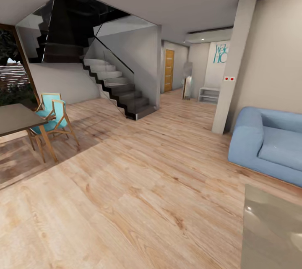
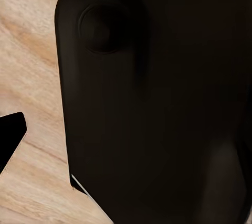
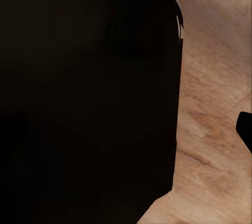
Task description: Turn on the radio receiver that's on the table in the living room.
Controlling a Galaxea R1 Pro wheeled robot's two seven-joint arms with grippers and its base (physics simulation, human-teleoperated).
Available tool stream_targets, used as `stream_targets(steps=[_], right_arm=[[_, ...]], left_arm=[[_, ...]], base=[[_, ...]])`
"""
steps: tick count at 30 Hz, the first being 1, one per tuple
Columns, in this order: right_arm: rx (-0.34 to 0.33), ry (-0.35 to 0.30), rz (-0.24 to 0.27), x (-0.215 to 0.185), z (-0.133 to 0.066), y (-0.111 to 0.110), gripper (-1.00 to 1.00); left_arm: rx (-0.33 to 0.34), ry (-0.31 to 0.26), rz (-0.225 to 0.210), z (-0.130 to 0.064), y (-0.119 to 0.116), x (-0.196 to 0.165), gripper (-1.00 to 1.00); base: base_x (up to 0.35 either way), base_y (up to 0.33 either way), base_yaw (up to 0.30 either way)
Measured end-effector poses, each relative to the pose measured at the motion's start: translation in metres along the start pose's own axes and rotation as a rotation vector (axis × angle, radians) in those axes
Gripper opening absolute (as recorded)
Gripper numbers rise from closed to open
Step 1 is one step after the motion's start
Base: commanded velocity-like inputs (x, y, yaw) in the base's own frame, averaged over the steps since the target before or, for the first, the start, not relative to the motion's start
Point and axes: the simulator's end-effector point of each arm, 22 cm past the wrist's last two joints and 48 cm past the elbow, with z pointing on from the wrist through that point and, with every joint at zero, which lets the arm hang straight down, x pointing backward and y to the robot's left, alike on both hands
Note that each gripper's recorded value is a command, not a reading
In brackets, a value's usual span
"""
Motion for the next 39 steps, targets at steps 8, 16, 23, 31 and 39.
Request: stream_targets(steps=[8,16,23,31,39], right_arm=[[0.000,0.000,0.000,0.0000,0.0000,0.0000,1.00],[0.001,0.000,-0.001,0.0000,0.0000,-0.0007,1.00],[0.002,0.000,0.000,0.0000,0.0000,-0.0011,1.00],[0.000,0.000,-0.007,0.0000,0.0000,0.0000,1.00],[0.002,0.000,-0.006,0.0000,0.0000,-0.0014,1.00]], left_arm=[[-0.001,0.003,-0.011,0.0000,0.0005,0.0008,1.00],[-0.001,0.003,-0.015,0.0000,0.0005,0.0006,1.00],[0.002,0.003,-0.015,0.0000,-0.0001,0.0007,1.00],[-0.001,0.003,-0.015,0.0000,0.0006,0.0007,1.00],[-0.001,0.003,-0.015,0.0000,0.0005,0.0007,1.00]], base=[[0.322,0.014,0.000],[0.324,0.001,0.000],[0.324,0.000,0.000],[0.324,0.000,0.000],[0.324,0.000,0.000]])
